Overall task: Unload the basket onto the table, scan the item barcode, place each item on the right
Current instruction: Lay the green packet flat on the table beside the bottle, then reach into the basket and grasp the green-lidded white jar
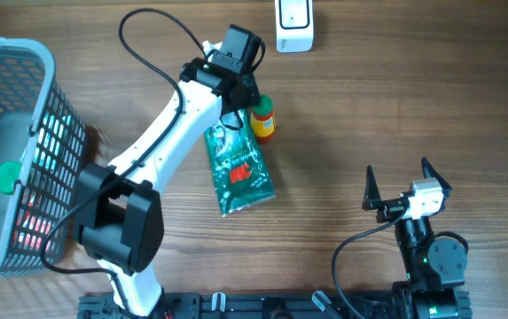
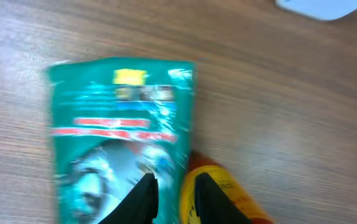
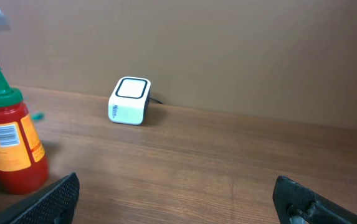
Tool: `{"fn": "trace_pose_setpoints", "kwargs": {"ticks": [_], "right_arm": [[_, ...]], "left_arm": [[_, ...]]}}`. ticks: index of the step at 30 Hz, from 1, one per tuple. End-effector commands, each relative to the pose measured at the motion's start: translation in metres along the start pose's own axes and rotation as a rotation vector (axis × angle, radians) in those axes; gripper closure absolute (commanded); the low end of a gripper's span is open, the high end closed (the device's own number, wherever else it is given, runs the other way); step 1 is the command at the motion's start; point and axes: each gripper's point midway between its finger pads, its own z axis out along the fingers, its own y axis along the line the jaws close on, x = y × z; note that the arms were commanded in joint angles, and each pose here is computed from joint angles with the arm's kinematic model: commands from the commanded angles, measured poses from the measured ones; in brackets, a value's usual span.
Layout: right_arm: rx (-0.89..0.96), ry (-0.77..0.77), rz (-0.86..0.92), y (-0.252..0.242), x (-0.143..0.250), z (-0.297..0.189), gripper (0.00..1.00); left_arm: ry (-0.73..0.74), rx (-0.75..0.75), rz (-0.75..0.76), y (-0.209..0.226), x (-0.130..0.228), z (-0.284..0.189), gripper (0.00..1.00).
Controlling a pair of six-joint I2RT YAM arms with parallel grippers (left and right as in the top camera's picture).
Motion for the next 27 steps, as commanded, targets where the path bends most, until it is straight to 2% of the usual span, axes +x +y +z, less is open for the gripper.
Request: {"fn": "trace_pose_setpoints", "kwargs": {"ticks": [1,2,3,4,9,13,17,21,24,27], "right_arm": [[-0.015,-0.01,-0.009,0.003,-0.002,0.0,0.0],[-0.015,-0.01,-0.009,0.003,-0.002,0.0,0.0],[-0.015,-0.01,-0.009,0.003,-0.002,0.0,0.0],[-0.015,-0.009,-0.009,0.003,-0.002,0.0,0.0],[-0.015,-0.009,-0.009,0.003,-0.002,0.0,0.0],[-0.015,-0.01,-0.009,0.003,-0.002,0.0,0.0],[-0.015,-0.01,-0.009,0.003,-0.002,0.0,0.0],[-0.015,-0.009,-0.009,0.003,-0.002,0.0,0.0],[-0.015,-0.01,-0.009,0.003,-0.002,0.0,0.0],[-0.015,-0.01,-0.009,0.003,-0.002,0.0,0.0]], "left_arm": [[-0.033,0.077,-0.01,-0.016,-0.01,-0.029,0.62],[-0.037,0.08,-0.008,-0.016,-0.011,-0.033,0.56],[-0.044,0.085,-0.008,-0.016,-0.012,-0.038,0.17],[-0.061,0.096,-0.005,-0.014,-0.016,-0.048,0.0],[-0.23,0.105,0.033,0.001,-0.047,-0.109,0.0],[-0.466,0.047,-0.067,0.052,-0.088,-0.188,0.0],[-0.673,-0.009,-0.252,0.134,-0.115,-0.268,0.0],[-0.83,-0.1,-0.446,0.224,-0.121,-0.328,0.0],[-0.877,-0.213,-0.562,0.281,-0.116,-0.345,0.0],[-0.833,-0.343,-0.669,0.334,-0.104,-0.338,0.0]]}}
